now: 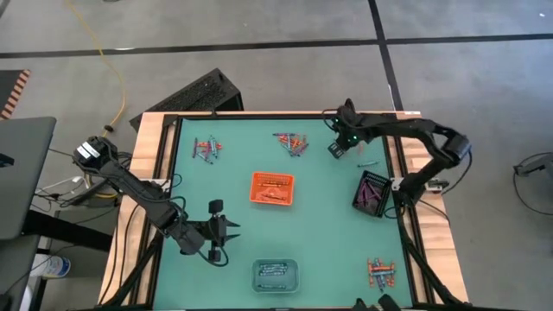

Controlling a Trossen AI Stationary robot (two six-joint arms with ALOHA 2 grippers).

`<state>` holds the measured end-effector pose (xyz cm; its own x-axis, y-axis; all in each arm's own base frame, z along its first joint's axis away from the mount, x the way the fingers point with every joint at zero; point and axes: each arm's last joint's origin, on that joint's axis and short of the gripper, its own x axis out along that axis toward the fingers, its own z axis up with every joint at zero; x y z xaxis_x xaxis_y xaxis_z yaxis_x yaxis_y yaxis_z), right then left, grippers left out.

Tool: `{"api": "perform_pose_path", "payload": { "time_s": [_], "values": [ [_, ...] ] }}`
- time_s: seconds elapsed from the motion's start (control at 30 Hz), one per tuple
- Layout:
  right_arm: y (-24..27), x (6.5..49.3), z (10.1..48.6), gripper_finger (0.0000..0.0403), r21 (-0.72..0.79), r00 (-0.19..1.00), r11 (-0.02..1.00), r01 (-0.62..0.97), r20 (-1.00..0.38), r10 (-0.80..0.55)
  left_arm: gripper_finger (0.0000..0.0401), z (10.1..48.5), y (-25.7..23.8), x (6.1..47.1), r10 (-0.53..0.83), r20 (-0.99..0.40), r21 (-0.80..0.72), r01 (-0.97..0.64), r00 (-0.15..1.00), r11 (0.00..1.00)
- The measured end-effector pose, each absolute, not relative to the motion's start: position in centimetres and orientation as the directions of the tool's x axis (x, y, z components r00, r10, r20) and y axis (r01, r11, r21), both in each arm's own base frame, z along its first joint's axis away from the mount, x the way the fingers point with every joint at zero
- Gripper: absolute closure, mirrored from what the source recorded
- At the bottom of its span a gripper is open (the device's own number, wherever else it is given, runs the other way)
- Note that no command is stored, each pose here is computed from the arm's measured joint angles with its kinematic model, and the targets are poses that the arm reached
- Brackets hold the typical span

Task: Sort crayons
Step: Put the orange crayon into the orange bin

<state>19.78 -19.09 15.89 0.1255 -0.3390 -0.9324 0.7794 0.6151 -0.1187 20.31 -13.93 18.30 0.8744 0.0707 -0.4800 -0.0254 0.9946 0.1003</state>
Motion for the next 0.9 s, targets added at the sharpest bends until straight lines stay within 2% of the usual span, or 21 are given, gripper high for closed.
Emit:
{"api": "perform_pose_path", "payload": {
  "time_s": [0.3, 0.67, 0.9],
  "values": [
    [-20.1, 20.4, 14.5, 0.0284, -0.138, 0.074, 0.611, 0.779, -0.948, -0.309, 0.0287, 18.3, -14.0, 20.3, 0.069, -0.481, 0.097, -0.025, 0.874, 0.995],
    [-20.2, 19.7, 14.6, 0.0284, -0.137, 0.055, 0.596, 0.791, -0.955, -0.292, 0.0287, 18.3, -14.2, 20.1, 0.056, -0.483, 0.08, -0.02, 0.874, 0.997],
    [-20.0, 18.5, 13.7, 0.0284, -0.157, 0.028, 0.631, 0.76, -0.962, -0.273, 0.0287, 18.2, -14.2, 20.1, 0.051, -0.485, 0.072, -0.018, 0.873, 0.997]
  ]
}}
